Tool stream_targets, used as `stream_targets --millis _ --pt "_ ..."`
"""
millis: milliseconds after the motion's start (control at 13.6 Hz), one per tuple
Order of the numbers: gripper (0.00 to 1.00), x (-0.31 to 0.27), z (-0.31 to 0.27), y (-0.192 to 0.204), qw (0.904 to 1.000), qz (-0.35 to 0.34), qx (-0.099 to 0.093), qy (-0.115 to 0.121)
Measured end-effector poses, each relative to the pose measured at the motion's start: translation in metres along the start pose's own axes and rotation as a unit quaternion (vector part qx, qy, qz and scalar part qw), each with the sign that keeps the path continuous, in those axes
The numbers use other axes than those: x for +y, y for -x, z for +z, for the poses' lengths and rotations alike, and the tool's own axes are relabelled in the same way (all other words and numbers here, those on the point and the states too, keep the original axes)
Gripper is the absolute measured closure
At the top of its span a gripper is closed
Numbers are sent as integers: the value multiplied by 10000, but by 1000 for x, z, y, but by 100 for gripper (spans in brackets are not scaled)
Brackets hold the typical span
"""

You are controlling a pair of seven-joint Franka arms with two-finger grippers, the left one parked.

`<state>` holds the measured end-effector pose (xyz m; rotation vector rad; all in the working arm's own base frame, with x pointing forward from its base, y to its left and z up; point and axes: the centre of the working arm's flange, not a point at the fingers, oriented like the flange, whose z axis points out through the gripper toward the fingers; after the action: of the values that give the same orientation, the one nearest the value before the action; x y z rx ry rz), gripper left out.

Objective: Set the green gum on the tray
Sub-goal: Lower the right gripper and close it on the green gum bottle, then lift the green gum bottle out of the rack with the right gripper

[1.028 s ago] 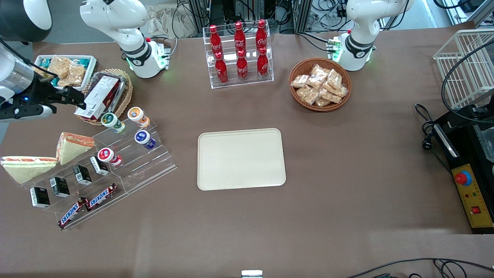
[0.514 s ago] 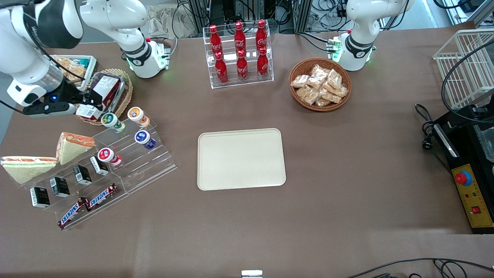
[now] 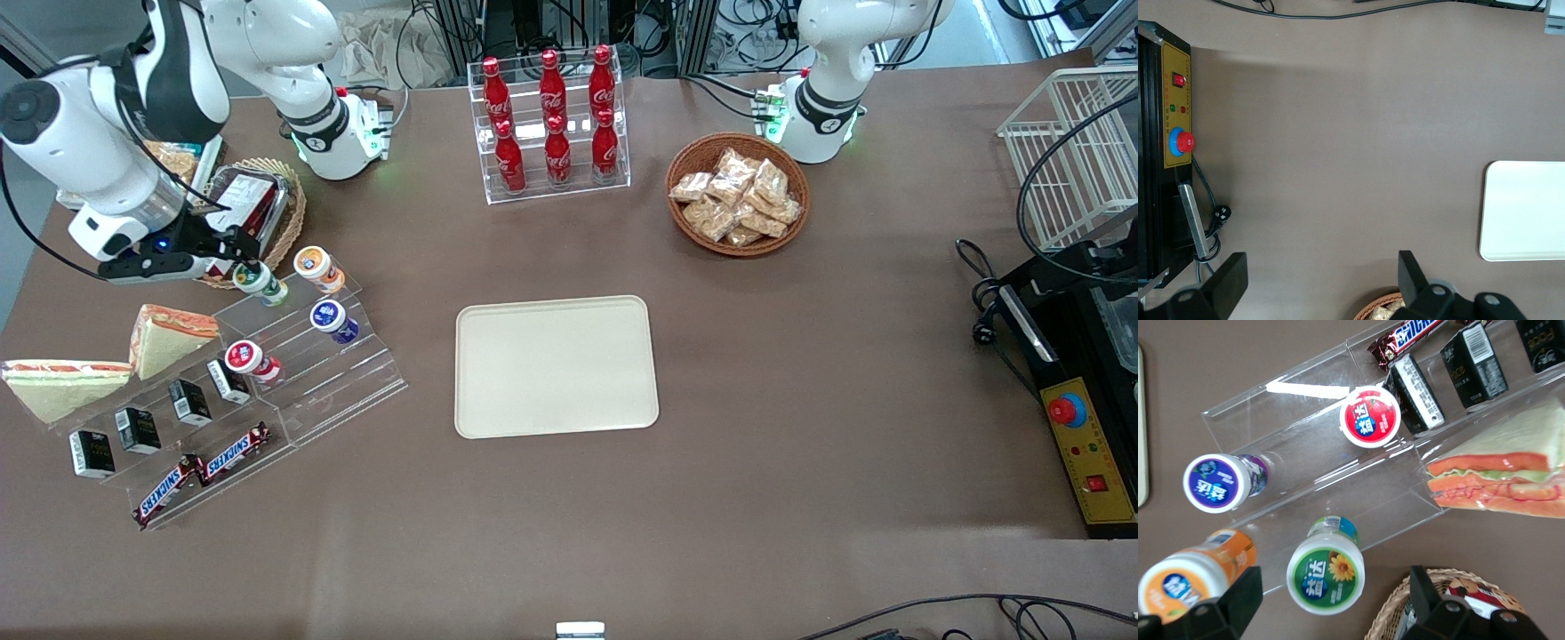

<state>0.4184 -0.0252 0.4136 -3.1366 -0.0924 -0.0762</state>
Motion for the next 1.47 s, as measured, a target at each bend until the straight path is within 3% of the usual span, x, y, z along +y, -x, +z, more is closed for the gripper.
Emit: stream_targets --millis 587,954,1101,1174,1248,1468 --pt "1 -1 33 9 10000 7 -77 -8" --pt "7 -1 37 11 9999 12 -113 -14" --pt "23 -1 38 12 9999 23 -122 -17" --pt "36 -2 38 12 9999 62 -124 -17" --pt "41 -2 38 12 9999 116 -122 -15" --pt "41 -10 38 11 9997 198 -121 -15"
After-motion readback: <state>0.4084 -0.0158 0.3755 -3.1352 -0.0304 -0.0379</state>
